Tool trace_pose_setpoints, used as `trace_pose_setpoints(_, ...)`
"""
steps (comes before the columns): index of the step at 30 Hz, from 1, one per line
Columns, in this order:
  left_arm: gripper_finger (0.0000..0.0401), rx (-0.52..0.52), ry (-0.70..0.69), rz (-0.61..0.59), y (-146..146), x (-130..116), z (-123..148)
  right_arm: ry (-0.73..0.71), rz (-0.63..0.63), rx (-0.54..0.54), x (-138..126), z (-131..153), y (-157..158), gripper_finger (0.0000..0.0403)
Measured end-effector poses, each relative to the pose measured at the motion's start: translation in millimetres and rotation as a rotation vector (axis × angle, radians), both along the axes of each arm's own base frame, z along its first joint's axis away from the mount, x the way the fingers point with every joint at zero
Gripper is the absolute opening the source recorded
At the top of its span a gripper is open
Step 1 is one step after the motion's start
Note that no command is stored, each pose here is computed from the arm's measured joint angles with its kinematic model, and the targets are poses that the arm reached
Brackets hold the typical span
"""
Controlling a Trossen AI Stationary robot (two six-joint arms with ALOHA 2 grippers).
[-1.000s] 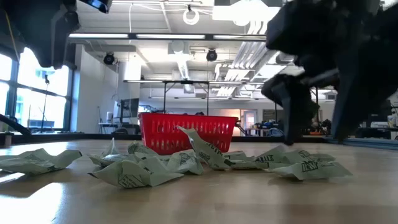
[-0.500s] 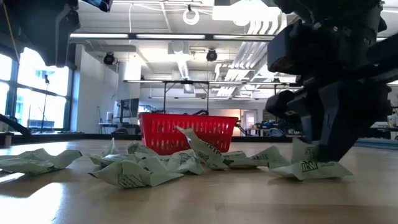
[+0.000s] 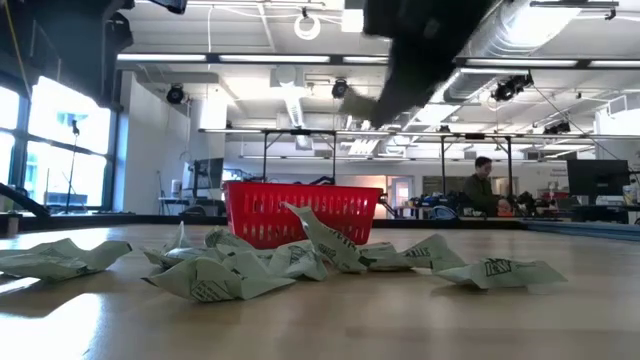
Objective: Pick and place Stevia / Truvia into bins
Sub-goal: Put the stevia packet into the orange basket
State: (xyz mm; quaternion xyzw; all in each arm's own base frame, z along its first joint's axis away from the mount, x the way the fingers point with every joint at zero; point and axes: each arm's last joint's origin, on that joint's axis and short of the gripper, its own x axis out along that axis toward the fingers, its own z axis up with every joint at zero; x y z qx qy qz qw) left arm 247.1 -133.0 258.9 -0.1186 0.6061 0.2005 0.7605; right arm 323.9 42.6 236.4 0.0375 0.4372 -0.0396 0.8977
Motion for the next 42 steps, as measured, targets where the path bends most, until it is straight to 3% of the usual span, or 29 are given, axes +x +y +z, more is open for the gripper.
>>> trace_pose_setpoints(4,0.0260,-0.039,-0.050,0.036,-2.8,4.4,0.5,-0.008,0.020,0.205,22.2,-14.2,-33.5,0.0005)
trace_pose_setpoints(6,0.0259,-0.061,-0.070,0.056,-5.8,5.2,0.7,0.000,0.011,0.311,34.6,-21.2,-41.4,0.0022)
trace_pose_setpoints(8,0.0259,-0.081,-0.084,0.083,-8.4,5.3,0.9,0.007,0.009,0.338,45.3,-25.3,-44.5,0.0050)
trace_pose_setpoints(14,0.0260,-0.128,-0.073,0.152,-18.3,4.1,-3.8,-0.002,0.001,0.211,60.4,-7.4,-53.7,0.0168)
trace_pose_setpoints(19,0.0260,-0.192,-0.010,0.289,-26.0,15.1,-23.6,0.102,0.031,-0.029,40.9,10.7,-55.1,0.0262)
trace_pose_setpoints(22,0.0260,-0.238,0.034,0.429,-28.8,27.4,-42.8,0.210,0.013,-0.073,25.9,9.6,-58.3,0.0298)
trace_pose_setpoints(27,0.0259,-0.321,0.091,0.569,-31.5,46.6,-70.1,0.298,-0.032,-0.080,5.0,-5.1,-61.4,0.0311)
trace_pose_setpoints(36,0.0255,-0.278,0.161,0.607,-34.8,53.7,-99.9,0.327,-0.067,-0.046,-13.6,-26.6,-59.0,0.0311)
trace_pose_setpoints(42,0.0183,-0.219,0.150,0.563,-30.4,58.9,-110.9,0.311,-0.070,-0.046,-13.2,-26.9,-58.9,0.0311)
